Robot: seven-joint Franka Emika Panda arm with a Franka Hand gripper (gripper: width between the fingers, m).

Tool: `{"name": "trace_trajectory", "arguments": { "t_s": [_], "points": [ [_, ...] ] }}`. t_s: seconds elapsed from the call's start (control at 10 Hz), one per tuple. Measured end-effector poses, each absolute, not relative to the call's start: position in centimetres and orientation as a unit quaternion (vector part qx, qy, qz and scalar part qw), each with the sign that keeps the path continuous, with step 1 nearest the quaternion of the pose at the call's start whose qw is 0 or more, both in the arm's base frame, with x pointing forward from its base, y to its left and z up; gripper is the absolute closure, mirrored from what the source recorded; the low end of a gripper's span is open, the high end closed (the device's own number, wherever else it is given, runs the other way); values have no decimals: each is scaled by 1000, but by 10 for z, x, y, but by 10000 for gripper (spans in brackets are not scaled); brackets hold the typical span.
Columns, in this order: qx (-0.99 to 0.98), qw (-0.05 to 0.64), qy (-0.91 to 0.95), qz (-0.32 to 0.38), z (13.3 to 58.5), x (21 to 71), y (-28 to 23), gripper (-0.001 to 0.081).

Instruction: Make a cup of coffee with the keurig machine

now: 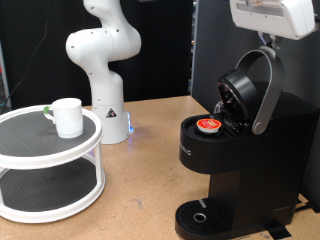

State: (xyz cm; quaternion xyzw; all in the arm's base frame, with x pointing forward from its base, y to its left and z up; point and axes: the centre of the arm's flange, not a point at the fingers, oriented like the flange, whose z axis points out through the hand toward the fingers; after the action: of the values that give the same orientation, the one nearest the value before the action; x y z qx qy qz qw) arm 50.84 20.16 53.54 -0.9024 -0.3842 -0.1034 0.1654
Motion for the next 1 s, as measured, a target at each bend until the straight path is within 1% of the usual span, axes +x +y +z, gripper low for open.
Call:
{"name": "trace_trajectory", "arguments": {
  "t_s": [0.4,0.7,1.0],
  "points": [
    [-907,153,-381,-97,541,508,184,802],
    [-913,133,-376,-83,543,509,152,802],
    [-917,122,-373,-70,535,510,116,802]
  ]
}}
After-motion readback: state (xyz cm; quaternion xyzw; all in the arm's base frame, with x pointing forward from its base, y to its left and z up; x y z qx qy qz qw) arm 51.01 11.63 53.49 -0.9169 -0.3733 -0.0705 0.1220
